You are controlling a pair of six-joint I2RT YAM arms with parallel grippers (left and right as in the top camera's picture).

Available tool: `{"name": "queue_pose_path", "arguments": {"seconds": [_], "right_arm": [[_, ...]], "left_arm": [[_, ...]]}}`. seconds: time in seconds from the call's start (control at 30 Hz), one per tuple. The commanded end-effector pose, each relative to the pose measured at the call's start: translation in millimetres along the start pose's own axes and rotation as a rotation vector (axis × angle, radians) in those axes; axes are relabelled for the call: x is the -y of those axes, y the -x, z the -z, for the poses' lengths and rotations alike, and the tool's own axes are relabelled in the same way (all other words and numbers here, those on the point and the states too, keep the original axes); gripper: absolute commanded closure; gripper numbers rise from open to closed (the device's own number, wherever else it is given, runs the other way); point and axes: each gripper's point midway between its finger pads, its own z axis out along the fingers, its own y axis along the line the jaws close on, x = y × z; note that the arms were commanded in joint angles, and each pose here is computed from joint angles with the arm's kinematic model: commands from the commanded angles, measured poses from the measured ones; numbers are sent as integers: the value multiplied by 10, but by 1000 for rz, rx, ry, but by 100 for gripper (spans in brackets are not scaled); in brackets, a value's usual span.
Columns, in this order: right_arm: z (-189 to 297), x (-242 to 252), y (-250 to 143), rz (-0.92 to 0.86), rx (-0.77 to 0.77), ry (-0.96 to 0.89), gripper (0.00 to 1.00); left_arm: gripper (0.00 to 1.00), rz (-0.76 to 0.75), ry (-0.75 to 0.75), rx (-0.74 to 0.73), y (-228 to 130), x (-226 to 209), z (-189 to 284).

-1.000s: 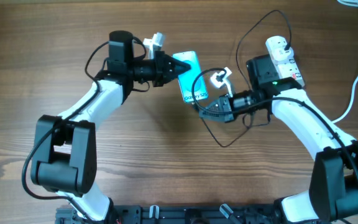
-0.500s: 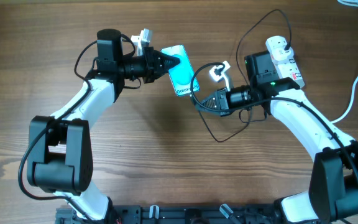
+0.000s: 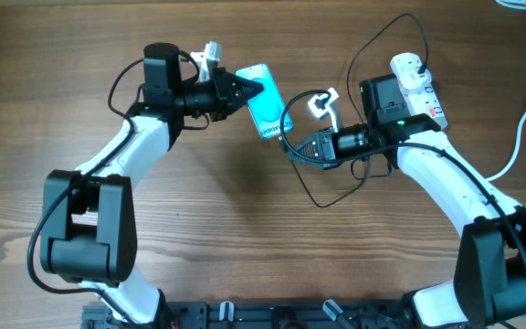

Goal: Plug charger to phone and switch on socket

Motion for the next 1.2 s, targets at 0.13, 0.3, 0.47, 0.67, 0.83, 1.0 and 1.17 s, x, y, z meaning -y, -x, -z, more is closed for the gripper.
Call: {"name": "queue_pose_path", "arguments": {"seconds": [0.13, 0.3, 0.47, 0.67, 0.83, 1.0, 1.17], "right_arm": [[6, 16, 28, 20, 8, -28, 95], [14, 130, 48, 15, 15, -94, 95], [19, 166, 113, 30, 36, -117, 95], [24, 156, 213, 46, 69, -115, 95], [29, 145, 291, 60, 94, -112, 95], [-13, 90, 358, 79, 111, -101, 95], [-134, -8, 349, 106, 97, -86, 95]], "left_arm": [[96, -22, -19, -23, -41, 92, -45], [96, -21, -24, -31, -55, 101, -44], [96, -16, -29, -44, -80, 105, -43], [96, -8, -15, -55, -116, 57, -42], [96, -12, -4, -72, -174, 28, -68], [96, -40, -3, -86, -233, 49, -139], [96, -48, 13, -87, -273, 47, -217]]}}
